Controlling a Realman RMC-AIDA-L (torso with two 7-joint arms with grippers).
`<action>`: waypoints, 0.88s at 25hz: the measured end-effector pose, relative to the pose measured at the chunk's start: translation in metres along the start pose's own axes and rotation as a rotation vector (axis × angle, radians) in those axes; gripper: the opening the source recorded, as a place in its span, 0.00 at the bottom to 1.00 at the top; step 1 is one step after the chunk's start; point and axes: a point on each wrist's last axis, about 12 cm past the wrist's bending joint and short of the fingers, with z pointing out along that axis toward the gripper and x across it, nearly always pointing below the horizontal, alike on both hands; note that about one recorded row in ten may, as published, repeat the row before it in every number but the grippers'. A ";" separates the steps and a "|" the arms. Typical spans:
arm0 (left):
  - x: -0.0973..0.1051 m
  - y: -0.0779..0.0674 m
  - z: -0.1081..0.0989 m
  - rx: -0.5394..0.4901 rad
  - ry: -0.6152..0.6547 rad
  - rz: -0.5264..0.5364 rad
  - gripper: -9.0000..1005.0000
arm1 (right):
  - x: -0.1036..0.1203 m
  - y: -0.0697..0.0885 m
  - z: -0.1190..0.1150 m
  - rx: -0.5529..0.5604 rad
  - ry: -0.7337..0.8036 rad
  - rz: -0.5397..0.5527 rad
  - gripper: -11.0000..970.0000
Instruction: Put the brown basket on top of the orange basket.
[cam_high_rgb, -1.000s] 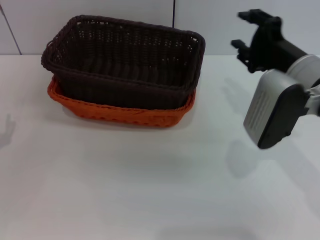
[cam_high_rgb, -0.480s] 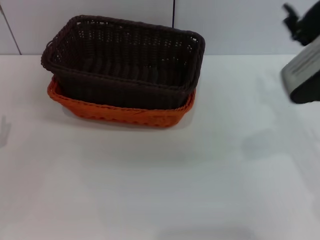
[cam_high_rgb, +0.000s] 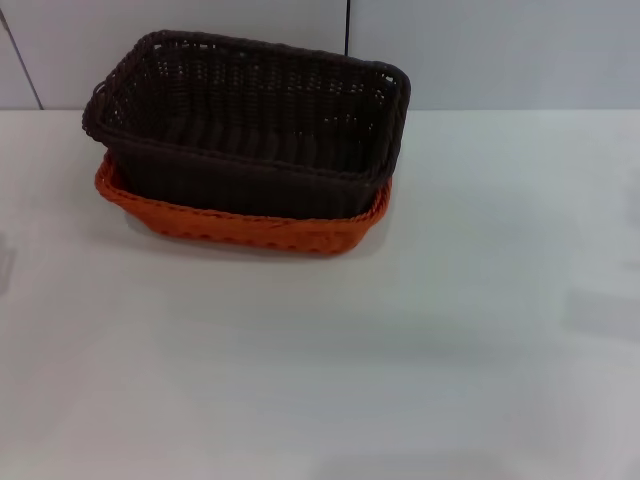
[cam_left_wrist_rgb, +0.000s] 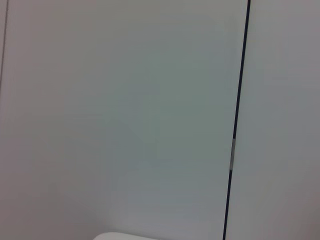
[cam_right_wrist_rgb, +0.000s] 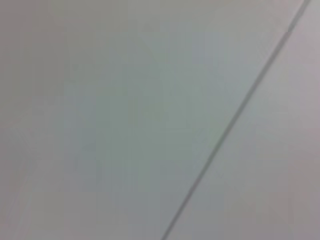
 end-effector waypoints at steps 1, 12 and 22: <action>0.000 0.000 0.000 0.000 -0.001 0.000 0.80 | 0.007 0.000 -0.003 0.019 -0.005 0.008 0.62; 0.001 -0.001 -0.003 0.004 0.002 -0.003 0.80 | 0.058 -0.009 -0.013 0.028 0.019 0.261 0.61; 0.002 -0.001 -0.003 0.006 0.003 -0.002 0.80 | 0.122 -0.013 -0.053 0.057 -0.056 0.531 0.61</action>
